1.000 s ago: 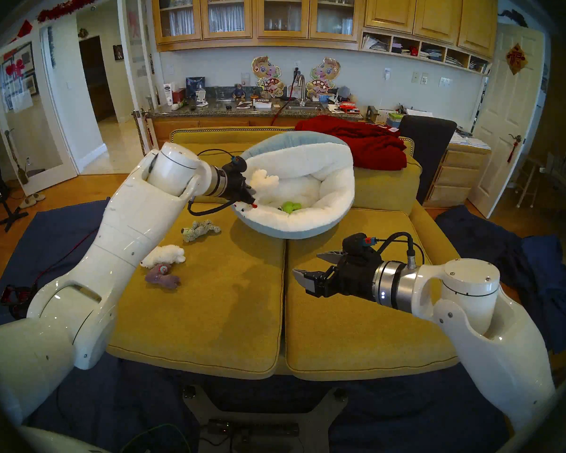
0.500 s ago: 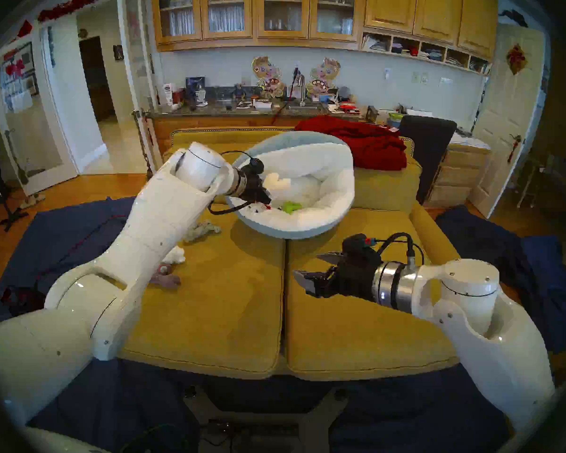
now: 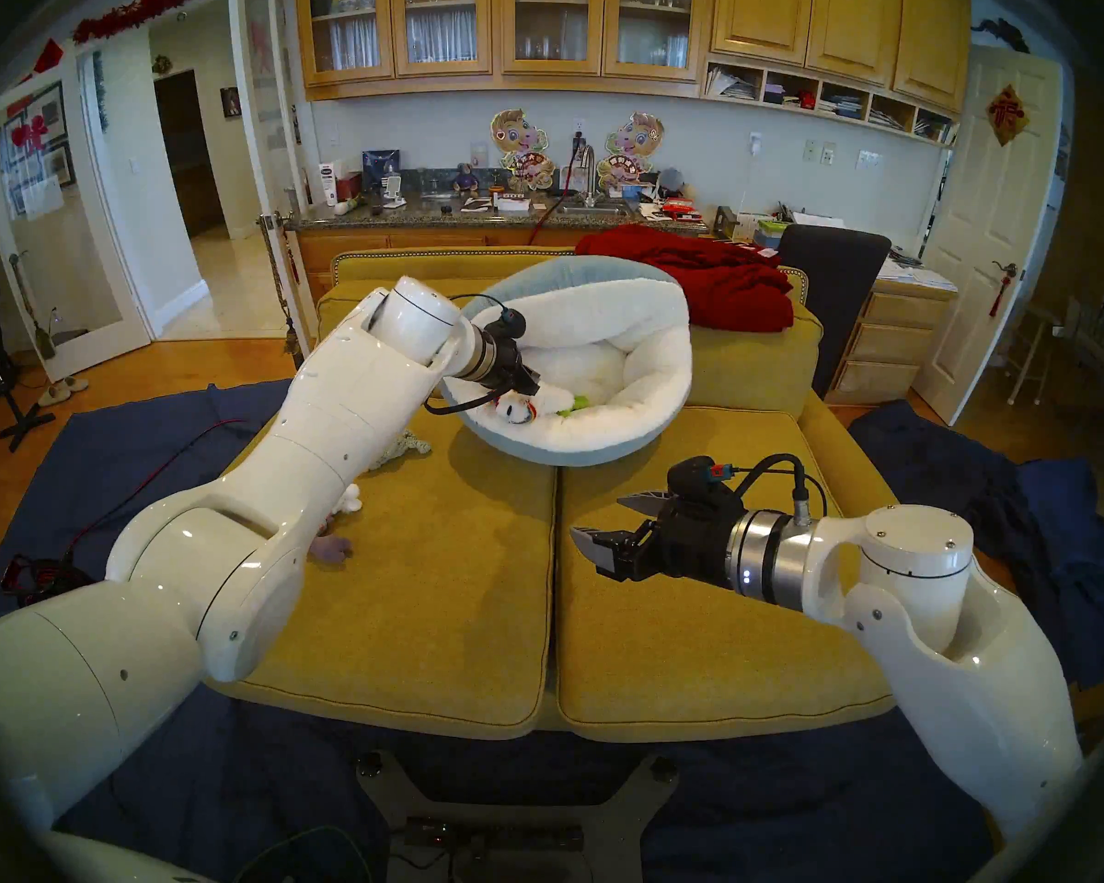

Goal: Put toys into dog bed

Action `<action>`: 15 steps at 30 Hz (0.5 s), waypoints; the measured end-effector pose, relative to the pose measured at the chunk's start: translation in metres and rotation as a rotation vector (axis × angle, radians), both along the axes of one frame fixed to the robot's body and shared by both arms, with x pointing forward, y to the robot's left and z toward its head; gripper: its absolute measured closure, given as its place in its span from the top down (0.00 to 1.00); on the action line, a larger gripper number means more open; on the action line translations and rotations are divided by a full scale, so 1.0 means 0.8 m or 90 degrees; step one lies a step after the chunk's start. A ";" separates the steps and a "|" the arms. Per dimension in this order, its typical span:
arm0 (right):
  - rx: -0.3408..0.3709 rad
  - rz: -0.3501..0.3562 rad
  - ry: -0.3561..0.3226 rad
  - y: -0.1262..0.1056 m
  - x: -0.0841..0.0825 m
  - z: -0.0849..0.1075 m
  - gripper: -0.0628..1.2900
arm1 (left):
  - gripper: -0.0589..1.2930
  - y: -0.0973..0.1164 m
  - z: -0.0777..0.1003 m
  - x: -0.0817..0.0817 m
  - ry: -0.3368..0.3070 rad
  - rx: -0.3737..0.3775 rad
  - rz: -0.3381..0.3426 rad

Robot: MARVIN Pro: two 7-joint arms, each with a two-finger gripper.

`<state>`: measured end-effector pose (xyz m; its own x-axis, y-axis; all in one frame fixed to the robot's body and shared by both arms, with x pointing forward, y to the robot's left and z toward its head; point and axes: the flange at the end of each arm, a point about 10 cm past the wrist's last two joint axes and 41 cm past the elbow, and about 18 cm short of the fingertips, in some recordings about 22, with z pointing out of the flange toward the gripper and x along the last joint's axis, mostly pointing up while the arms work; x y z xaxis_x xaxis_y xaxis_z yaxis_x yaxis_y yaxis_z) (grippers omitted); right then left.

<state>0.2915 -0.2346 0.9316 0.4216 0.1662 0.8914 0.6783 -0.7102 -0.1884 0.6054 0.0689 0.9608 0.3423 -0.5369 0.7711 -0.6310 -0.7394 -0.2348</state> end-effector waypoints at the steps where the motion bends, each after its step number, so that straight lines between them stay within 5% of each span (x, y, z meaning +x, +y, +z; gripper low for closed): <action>1: 0.000 0.000 0.000 0.000 0.000 0.000 0.97 | 0.57 0.000 0.002 0.002 -0.003 -0.001 0.001; 8: 0.000 0.000 0.000 0.000 0.000 0.000 0.97 | 0.59 -0.001 0.016 0.012 -0.021 -0.014 0.010; 11: 0.000 0.000 0.000 0.000 0.000 0.000 0.97 | 0.93 -0.002 0.026 0.016 -0.029 -0.029 0.010; 15: 0.000 0.001 0.000 0.000 0.000 0.000 0.97 | 0.94 -0.004 0.043 0.020 -0.036 -0.056 0.008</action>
<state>0.2916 -0.2345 0.9319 0.4211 0.1671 0.8915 0.6790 -0.7098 -0.1877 0.6213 0.0657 0.9948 0.3031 -0.4616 0.8337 -0.6086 -0.7669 -0.2034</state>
